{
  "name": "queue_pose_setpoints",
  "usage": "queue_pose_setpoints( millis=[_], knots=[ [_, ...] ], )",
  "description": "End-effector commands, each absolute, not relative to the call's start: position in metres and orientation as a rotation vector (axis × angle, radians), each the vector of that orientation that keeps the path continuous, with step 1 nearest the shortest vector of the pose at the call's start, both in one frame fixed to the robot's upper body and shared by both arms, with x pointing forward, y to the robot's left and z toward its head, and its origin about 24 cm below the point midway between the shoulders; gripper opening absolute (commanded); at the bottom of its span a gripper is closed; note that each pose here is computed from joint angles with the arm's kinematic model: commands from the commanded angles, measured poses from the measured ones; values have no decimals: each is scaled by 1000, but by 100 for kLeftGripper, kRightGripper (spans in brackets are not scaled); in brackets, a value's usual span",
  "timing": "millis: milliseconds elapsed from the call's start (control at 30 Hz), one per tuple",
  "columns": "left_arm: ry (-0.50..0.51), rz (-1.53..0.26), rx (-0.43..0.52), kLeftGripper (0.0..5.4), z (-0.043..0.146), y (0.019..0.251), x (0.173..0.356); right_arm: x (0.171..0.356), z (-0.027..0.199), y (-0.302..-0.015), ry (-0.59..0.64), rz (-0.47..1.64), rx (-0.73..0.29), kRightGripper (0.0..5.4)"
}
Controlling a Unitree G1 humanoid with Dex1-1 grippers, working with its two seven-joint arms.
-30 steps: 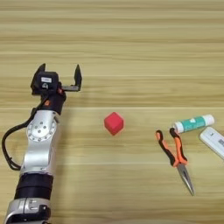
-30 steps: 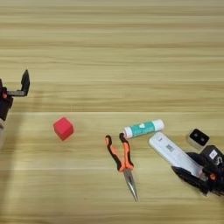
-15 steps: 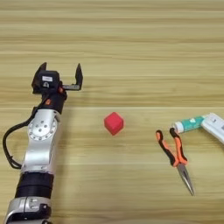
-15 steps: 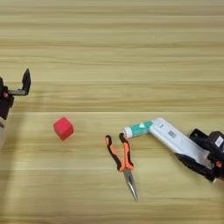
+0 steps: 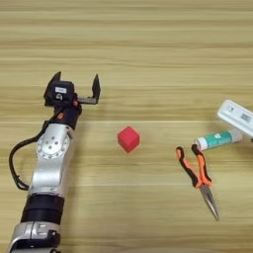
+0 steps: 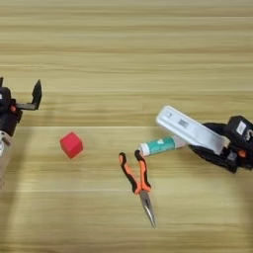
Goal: Move the objects on the table
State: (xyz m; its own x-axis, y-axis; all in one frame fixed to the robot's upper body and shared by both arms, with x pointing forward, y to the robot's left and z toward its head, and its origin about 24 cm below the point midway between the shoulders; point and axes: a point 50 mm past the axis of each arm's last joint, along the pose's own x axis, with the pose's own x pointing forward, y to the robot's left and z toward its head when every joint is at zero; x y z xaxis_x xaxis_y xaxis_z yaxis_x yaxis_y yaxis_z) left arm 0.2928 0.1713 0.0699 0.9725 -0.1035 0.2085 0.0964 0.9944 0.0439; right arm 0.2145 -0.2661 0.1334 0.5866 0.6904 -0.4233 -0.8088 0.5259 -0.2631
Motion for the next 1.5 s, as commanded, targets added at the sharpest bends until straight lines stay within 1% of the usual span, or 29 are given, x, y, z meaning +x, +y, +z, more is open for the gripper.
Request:
queue_pose_setpoints(
  millis=[33,167,267,367,500,667,867,1067,1167,1367,1500],
  knots=[
    [-221,-140,45,540,70,167,291,223,139,-254,288,985,-484,291],
    [-233,-193,89,540,71,164,288,232,142,-245,290,1035,-497,291],
    [-239,-228,102,540,72,164,287,236,142,-240,297,1066,-504,291],
    [-244,-288,95,540,78,163,287,239,144,-234,294,1089,-517,291],
    [-271,-396,118,540,86,161,285,241,146,-227,293,1122,-520,291],
    [-307,-479,112,540,98,160,281,241,146,-221,301,1151,-535,291],
    [-340,-605,51,540,114,161,277,241,148,-215,304,1185,-551,291],
    [-319,-828,11,540,116,159,269,239,155,-207,286,1234,-566,291],
    [-301,-913,2,540,116,159,265,238,159,-202,281,1256,-579,291],
    [-246,-1071,33,540,114,156,258,238,166,-198,283,1282,-610,291],
    [-203,-1162,33,540,111,155,255,238,170,-195,285,1299,-627,291]
  ],
)
